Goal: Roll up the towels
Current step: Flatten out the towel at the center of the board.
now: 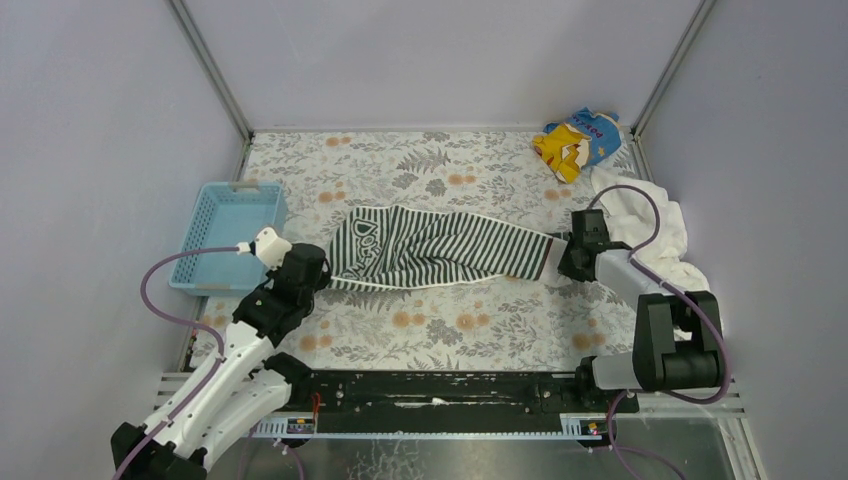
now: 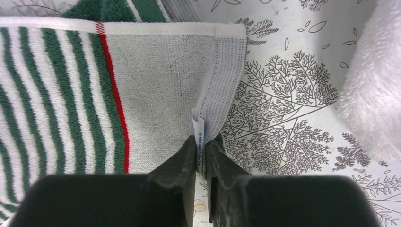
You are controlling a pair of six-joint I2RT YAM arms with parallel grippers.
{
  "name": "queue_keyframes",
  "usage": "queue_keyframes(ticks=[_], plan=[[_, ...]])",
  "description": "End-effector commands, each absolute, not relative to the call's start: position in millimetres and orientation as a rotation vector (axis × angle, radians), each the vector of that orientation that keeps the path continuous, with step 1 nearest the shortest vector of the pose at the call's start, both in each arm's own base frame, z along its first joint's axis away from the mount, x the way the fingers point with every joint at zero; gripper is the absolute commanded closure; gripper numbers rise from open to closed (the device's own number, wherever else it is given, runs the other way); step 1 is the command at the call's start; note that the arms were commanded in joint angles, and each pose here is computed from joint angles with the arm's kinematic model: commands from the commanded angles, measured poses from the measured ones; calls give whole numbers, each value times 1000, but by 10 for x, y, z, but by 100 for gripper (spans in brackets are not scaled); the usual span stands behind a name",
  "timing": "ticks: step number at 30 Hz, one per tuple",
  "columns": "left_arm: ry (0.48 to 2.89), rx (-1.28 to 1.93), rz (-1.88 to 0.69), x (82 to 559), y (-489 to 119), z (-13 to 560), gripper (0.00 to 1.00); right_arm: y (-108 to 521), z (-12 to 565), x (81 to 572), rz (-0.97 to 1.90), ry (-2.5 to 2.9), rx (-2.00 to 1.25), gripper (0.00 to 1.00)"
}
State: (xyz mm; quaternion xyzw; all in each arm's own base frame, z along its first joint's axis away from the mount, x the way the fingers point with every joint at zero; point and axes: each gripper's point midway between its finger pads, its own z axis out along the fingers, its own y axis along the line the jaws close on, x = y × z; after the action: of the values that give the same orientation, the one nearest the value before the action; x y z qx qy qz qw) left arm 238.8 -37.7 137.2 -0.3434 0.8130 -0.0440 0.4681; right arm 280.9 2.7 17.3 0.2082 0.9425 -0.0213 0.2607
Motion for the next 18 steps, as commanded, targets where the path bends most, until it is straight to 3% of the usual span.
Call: queue_keyframes(ticks=[1, 7, 12, 16, 18], plan=[[1905, -861, -119, 2454, -310, 1630, 100, 14, 663, 3100, -29, 2429, 502, 87], [1907, -858, -109, 2448, -297, 1653, 100, 178, 1166, 3654, 90, 2353, 422, 89], [1901, -846, -83, 2448, -263, 1705, 100, 253, 1267, 4175, 120, 2360, 399, 87], [1890, -840, -64, 2445, -227, 1738, 100, 345, 1207, 4630, 162, 2382, 380, 82], [1891, -841, -67, 2446, -232, 1736, 100, 407, 1227, 4817, 198, 2375, 359, 71]])
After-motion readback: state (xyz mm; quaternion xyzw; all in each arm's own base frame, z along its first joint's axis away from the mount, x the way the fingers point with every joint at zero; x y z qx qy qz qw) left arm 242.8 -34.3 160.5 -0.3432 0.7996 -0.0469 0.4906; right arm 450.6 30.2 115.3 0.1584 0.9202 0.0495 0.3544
